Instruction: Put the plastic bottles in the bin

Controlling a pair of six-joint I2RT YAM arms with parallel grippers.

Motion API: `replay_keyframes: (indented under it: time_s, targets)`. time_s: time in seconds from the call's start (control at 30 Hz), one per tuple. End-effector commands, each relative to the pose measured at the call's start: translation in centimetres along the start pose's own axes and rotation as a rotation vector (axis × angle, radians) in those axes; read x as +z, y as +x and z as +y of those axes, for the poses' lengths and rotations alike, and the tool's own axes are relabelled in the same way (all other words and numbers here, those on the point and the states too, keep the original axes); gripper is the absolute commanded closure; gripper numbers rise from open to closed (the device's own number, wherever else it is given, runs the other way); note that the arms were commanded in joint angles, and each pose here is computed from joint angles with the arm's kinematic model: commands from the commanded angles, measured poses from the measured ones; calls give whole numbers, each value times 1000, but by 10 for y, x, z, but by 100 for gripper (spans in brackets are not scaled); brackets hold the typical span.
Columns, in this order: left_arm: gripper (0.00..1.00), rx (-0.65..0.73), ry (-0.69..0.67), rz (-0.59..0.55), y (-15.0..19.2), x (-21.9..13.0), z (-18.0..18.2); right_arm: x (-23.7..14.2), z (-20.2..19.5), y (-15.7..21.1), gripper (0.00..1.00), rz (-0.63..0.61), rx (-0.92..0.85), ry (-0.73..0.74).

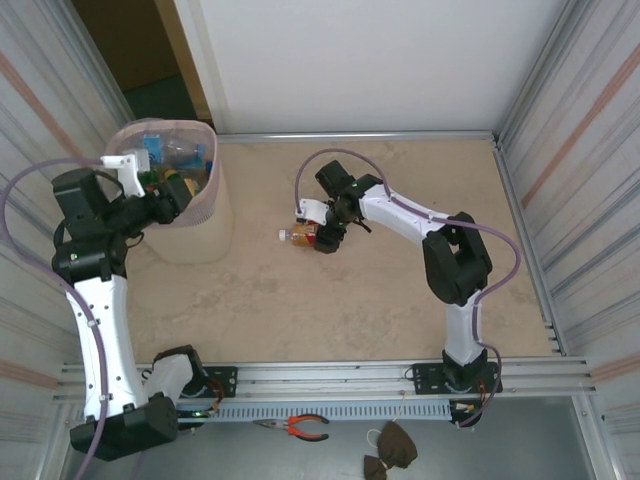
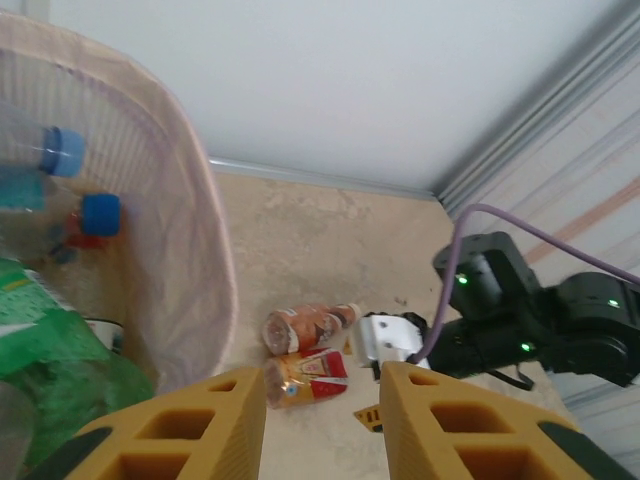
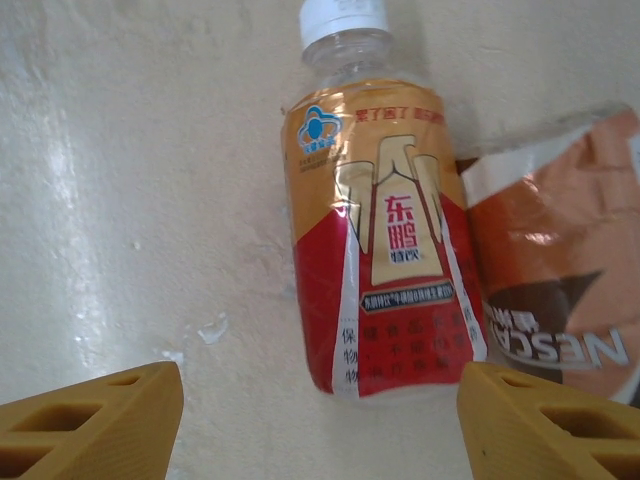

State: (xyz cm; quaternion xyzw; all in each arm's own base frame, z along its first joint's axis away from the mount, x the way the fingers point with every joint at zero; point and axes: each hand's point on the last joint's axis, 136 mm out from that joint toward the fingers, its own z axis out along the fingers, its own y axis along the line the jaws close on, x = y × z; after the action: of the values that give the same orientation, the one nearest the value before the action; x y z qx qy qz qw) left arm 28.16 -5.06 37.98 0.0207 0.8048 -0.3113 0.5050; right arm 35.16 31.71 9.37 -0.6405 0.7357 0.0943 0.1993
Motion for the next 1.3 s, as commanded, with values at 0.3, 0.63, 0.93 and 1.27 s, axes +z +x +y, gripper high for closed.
replay_keyframes:
  time_s: [0.3,0.63,0.93,1.27]
  targets:
    - [65,11,84,-5,3,7,-23,22,-3,-1,24,-14,-177,-35]
    - [65,8,96,-11,3,8,-25,45,-2,5,23,2,-158,-56]
    - [65,4,101,-12,4,7,-26,57,4,-3,22,-15,-134,-63]
    - [65,-2,118,-14,4,4,-31,67,18,-10,15,0,5,-81]
